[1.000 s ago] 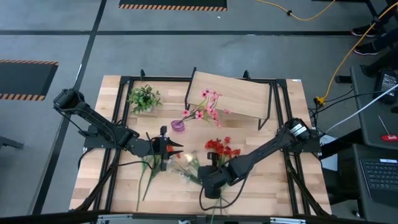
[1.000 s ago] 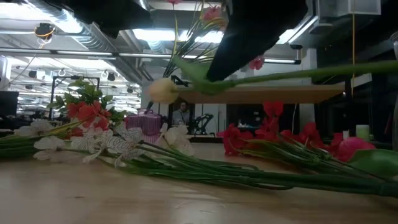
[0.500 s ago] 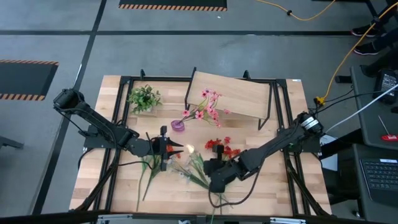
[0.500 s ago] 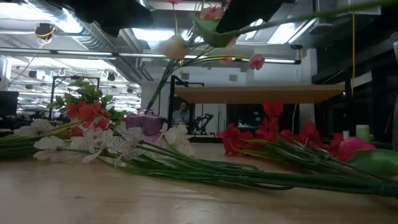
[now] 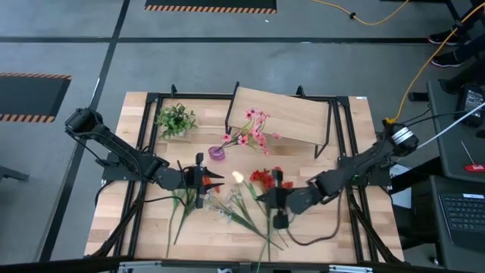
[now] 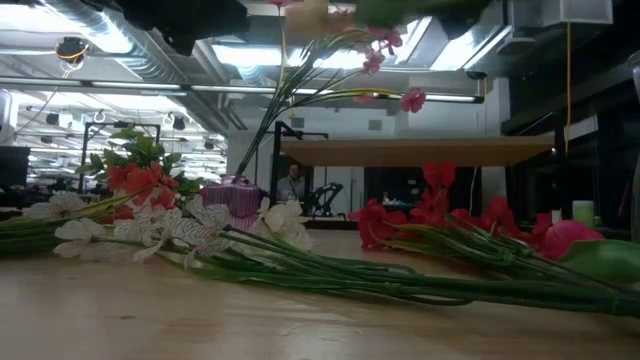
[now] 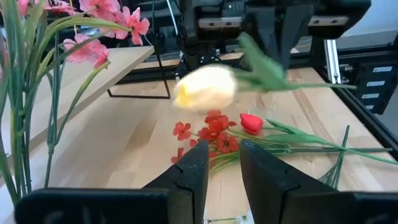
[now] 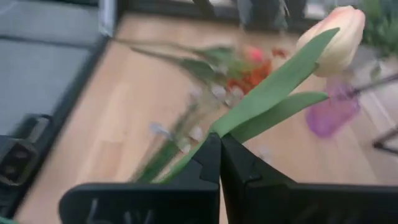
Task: Pick and place flowers into a vace then onto a shelf
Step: Put the yellow flower into the purple vase
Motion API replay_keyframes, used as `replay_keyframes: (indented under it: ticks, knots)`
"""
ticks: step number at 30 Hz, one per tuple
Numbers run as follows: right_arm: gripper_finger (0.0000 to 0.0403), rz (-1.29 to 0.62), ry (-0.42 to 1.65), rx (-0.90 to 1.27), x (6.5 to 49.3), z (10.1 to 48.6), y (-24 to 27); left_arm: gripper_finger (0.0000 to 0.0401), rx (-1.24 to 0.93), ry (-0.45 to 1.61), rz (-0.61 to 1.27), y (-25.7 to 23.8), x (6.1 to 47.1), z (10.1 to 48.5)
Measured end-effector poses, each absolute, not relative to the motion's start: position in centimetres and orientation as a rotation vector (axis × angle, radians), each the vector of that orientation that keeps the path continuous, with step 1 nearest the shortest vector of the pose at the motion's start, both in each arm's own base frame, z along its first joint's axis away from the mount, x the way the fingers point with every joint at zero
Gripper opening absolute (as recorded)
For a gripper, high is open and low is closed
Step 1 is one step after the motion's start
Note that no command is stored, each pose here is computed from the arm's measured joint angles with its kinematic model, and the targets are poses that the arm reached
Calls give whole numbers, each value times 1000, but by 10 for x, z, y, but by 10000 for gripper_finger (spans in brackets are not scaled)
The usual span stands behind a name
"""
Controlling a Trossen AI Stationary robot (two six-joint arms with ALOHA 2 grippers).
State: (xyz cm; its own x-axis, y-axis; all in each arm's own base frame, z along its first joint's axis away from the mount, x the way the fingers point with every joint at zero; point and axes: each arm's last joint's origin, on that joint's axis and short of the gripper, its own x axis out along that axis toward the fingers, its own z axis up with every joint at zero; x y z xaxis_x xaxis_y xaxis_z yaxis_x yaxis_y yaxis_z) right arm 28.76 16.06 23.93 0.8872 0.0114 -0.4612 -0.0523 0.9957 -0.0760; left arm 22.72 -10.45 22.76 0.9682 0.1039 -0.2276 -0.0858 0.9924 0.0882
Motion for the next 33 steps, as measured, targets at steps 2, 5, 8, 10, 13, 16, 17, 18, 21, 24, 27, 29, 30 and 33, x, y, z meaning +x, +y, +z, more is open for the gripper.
replay_keyframes:
  ticks: [2, 5, 8, 10, 13, 16, 17, 18, 21, 24, 27, 29, 30, 33]
  knots:
    - [0, 63, 419, -85, 278, 236, 161, 86, 67, 216, 95, -105, 228, 229]
    - [0, 108, 324, -128, 267, 234, 163, 86, 58, 201, 95, -105, 228, 231]
    - [0, 136, 240, -183, 263, 238, 164, 86, 54, 195, 89, -105, 228, 232]
    - [0, 149, 201, -223, 261, 241, 166, 86, 45, 186, 68, -106, 229, 232]
    - [0, 157, 125, -274, 262, 248, 168, 86, 26, 163, 32, -108, 232, 232]
    - [0, 152, 48, -314, 263, 256, 169, 86, -5, 110, 21, -110, 237, 233]
    - [0, 150, 30, -325, 263, 258, 169, 86, -16, 89, 7, -112, 240, 233]
    - [0, 146, 14, -331, 263, 260, 168, 86, -11, 77, -6, -113, 242, 231]
    - [0, 165, -10, -357, 264, 262, 168, 86, 29, 12, -39, -119, 250, 227]
    - [0, 223, -34, -357, 265, 263, 167, 88, 38, -74, -34, -122, 258, 224]
    - [0, 232, -53, -381, 266, 264, 166, 102, 9, -125, -52, -126, 266, 219]
    - [0, 227, -56, -391, 268, 265, 164, 118, -3, -133, -75, -131, 274, 219]
    - [0, 228, -61, -391, 268, 265, 163, 127, -13, -132, -84, -134, 280, 219]
    - [0, 234, -65, -390, 270, 265, 160, 156, -15, -136, -81, -143, 298, 221]
